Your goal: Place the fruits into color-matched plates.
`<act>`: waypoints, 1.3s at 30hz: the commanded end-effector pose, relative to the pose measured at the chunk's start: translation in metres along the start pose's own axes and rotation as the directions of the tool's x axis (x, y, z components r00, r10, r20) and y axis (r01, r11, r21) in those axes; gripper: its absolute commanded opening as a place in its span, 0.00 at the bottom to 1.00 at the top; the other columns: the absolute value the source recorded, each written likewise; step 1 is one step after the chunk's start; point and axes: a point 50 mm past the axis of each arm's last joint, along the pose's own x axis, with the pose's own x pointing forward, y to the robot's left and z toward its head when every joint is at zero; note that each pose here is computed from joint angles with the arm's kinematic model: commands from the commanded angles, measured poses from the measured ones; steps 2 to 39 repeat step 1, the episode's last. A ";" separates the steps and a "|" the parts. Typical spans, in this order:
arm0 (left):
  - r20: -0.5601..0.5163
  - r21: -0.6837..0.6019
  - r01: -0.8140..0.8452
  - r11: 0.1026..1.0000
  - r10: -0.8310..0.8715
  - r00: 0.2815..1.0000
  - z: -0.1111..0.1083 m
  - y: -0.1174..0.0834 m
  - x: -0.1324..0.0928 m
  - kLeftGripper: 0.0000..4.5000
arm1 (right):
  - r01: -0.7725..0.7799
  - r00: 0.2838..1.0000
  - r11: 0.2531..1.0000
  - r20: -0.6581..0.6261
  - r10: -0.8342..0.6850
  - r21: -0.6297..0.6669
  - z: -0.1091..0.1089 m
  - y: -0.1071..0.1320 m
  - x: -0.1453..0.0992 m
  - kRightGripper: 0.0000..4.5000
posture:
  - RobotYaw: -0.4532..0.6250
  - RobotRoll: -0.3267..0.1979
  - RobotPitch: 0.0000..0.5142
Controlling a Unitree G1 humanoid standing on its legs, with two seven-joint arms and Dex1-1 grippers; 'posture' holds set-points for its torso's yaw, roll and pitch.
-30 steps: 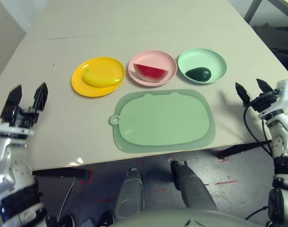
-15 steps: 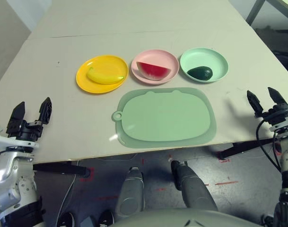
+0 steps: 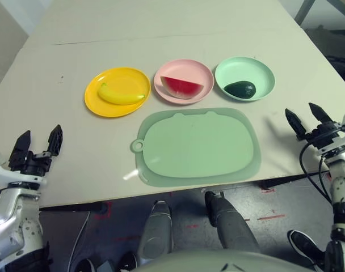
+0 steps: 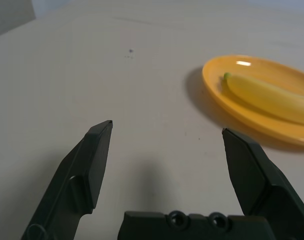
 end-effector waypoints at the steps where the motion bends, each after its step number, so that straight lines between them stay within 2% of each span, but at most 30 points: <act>1: -0.009 0.007 -0.005 1.000 0.005 1.000 -0.002 -0.003 -0.001 0.99 | 0.014 1.000 1.000 -0.016 -0.014 -0.003 -0.005 -0.001 -0.001 1.00 | 0.46 0.62 0.54; 39: -0.009 0.007 -0.005 1.000 0.005 1.000 -0.002 -0.003 -0.001 0.99 | 0.014 1.000 1.000 -0.016 -0.014 -0.003 -0.005 -0.001 -0.001 1.00 | 0.46 0.62 0.54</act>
